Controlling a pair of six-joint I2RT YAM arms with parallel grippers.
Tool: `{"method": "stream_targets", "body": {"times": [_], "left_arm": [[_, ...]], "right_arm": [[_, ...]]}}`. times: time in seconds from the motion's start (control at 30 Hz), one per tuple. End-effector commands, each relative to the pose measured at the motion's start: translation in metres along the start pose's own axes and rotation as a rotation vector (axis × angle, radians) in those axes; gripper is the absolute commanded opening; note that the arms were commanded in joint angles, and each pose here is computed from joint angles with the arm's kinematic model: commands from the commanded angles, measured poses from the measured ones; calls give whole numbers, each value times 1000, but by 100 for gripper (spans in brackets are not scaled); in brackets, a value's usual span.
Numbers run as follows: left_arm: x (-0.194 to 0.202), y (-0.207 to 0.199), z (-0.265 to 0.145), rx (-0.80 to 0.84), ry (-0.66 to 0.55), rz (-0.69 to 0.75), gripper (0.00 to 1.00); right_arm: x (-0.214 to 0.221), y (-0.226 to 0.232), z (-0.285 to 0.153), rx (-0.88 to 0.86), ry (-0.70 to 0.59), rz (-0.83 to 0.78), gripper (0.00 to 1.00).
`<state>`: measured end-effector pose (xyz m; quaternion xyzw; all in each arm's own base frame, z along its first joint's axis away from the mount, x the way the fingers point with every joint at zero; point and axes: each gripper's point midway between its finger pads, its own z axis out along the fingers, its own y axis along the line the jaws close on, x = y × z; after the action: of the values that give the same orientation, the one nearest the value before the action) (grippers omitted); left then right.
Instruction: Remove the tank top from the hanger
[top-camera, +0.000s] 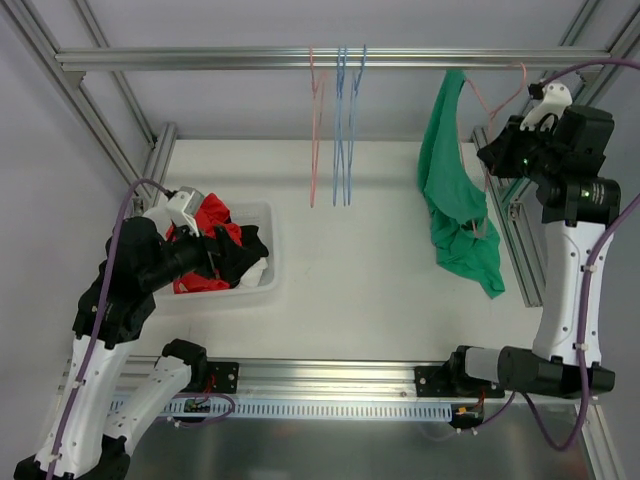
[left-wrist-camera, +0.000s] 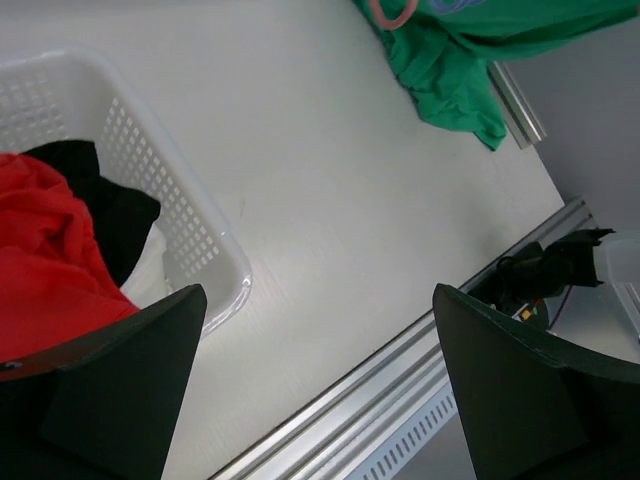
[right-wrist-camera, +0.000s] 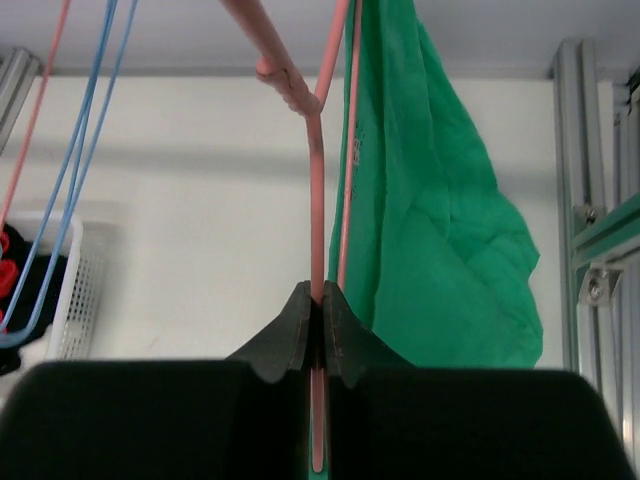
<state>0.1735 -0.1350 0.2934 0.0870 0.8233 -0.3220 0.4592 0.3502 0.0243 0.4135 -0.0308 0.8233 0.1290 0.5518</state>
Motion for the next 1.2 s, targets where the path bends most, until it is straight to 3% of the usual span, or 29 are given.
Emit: {"method": "stream_targets", "body": {"times": [0.0, 0.07, 0.17, 0.23, 0.3, 0.33, 0.37, 0.53, 0.57, 0.67, 0.93, 1.07, 1.1, 1.17], "left_arm": [[-49, -47, -12, 187, -126, 112, 99], [-61, -61, -9, 251, -136, 128, 99], [-105, -100, -1, 347, -240, 170, 99], [-109, -123, -5, 410, -249, 209, 99], [-122, -136, 15, 394, -260, 231, 99], [-129, -164, 9, 458, -271, 259, 99], [-127, -172, 31, 451, -241, 296, 99], [-161, -232, 54, 492, -327, 427, 99], [-153, -242, 80, 503, -287, 447, 99], [-154, -275, 103, 595, -275, 506, 99], [-127, -332, 139, 762, -247, 602, 97], [-123, -327, 162, 661, -258, 611, 83], [-119, -325, 166, 652, -250, 614, 69], [-118, -322, 169, 634, -249, 614, 57]], "right_arm": [[5, 21, -34, -52, -74, -8, 0], [31, 24, -36, -70, -33, 18, 0], [60, 51, -79, -138, -57, 38, 0], [76, 55, -86, -145, -28, 56, 0], [86, 71, -118, -178, -62, 46, 0], [100, 75, -129, -180, -31, 57, 0], [104, 78, -141, -177, -36, 52, 0], [133, 98, -199, -182, -18, 38, 0], [129, 100, -210, -173, -42, 31, 0], [133, 101, -228, -168, -44, 35, 0], [119, 113, -256, -266, -58, -9, 0], [117, 111, -254, -269, -52, -26, 0], [116, 111, -255, -268, -56, -33, 0], [116, 108, -252, -260, -50, -38, 0]]}}
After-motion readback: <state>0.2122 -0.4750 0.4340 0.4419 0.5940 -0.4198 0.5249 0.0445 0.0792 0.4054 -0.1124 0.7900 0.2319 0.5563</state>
